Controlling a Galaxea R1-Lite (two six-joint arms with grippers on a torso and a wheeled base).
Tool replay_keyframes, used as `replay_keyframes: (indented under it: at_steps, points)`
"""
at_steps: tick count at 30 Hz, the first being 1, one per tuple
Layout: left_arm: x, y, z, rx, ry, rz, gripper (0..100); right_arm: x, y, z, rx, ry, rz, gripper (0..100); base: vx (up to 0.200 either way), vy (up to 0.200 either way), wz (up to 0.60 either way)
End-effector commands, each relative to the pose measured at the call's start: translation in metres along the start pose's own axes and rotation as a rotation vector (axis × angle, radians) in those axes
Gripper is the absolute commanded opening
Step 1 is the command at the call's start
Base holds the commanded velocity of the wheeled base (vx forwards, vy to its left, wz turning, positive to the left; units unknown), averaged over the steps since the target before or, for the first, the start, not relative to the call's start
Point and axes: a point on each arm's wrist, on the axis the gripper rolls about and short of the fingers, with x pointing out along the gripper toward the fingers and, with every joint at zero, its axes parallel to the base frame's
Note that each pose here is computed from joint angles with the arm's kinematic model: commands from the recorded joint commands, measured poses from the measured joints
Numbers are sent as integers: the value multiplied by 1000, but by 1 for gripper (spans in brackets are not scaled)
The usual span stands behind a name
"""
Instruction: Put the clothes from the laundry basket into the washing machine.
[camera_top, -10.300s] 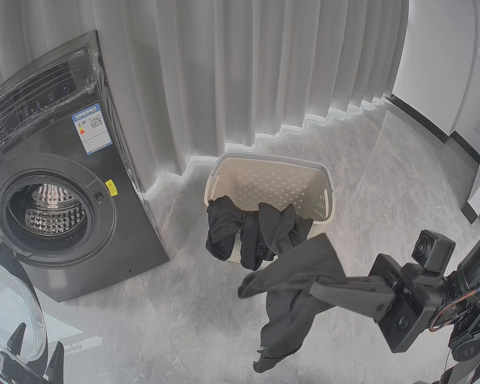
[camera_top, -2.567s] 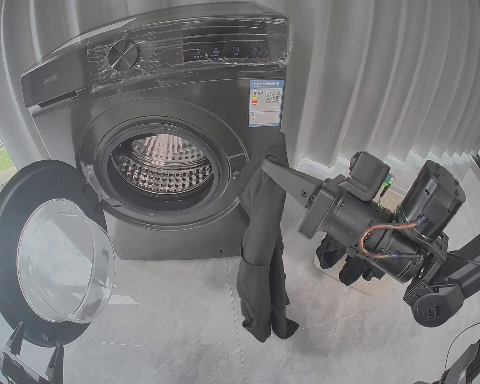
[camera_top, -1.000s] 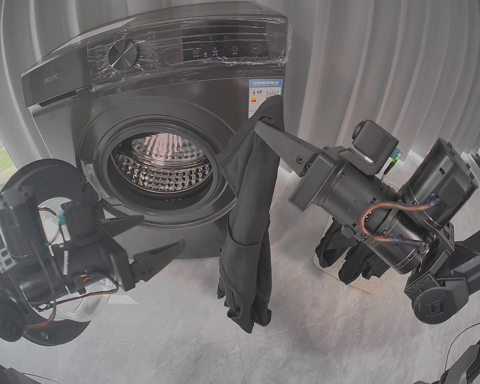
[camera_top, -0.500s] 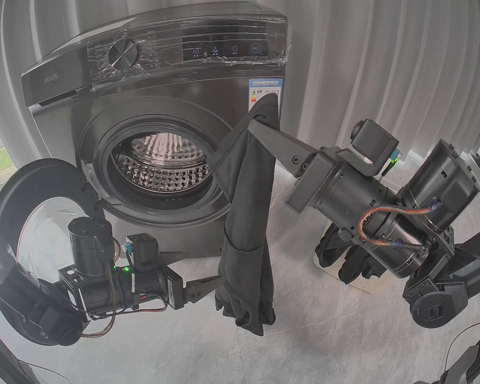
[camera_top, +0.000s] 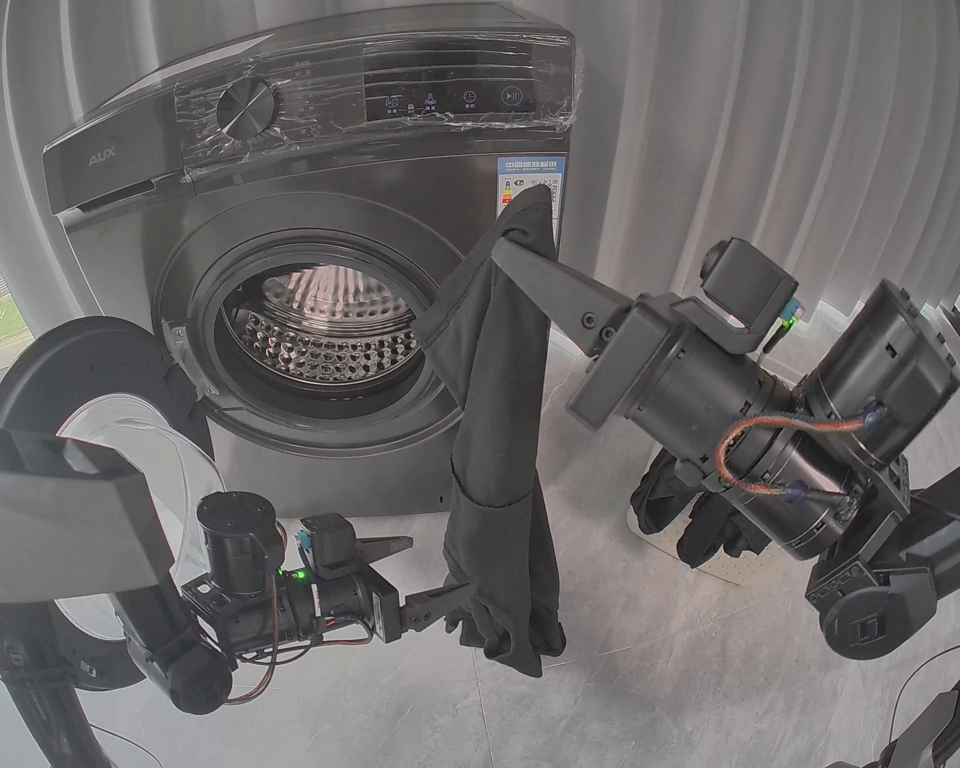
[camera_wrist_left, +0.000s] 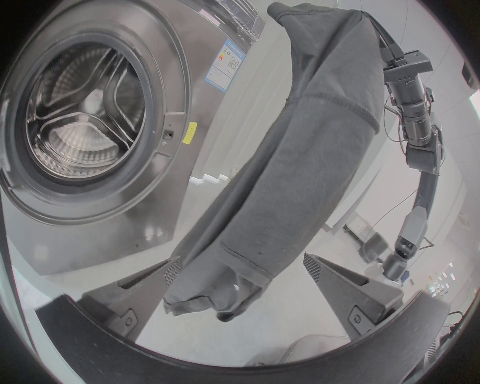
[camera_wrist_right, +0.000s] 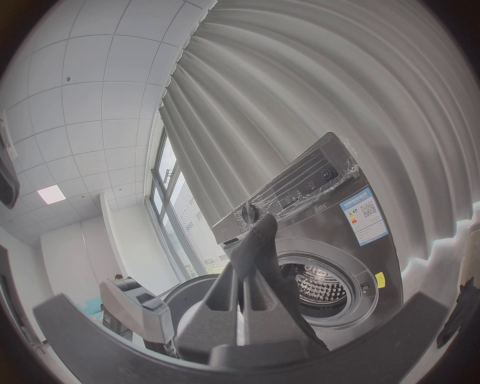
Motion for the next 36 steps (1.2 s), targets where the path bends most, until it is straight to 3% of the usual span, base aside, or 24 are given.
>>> replay_keyframes:
  at_steps: [1,4,8,19,24,32,33,36]
  points:
    - [13,9,-31,-72,73,-46,100,0,3,-1,4,1,9,0,0,0,0]
    - [19,13,-36,-99,66,-67,100,0,4,-2,6,4,12,0,0,0,0]
    - [23,15,-39,-113,72,-97,100,0,6,-1,8,-3,21,0,0,0,0]
    - [26,18,-30,-92,37,-140,100,-1,6,-3,8,1,19,0,0,0,0]
    - [32,20,-20,-64,-6,-146,100,-1,5,-4,7,4,18,0,0,0,0]
    - [31,19,-15,-55,-23,-148,100,-1,5,-4,6,4,17,0,0,0,0]
    - [31,19,-15,-55,-23,-148,0,-1,5,-4,6,4,17,0,0,0,0]
    - [32,16,-13,-53,-29,-156,0,0,4,-8,5,5,16,0,0,0,0]
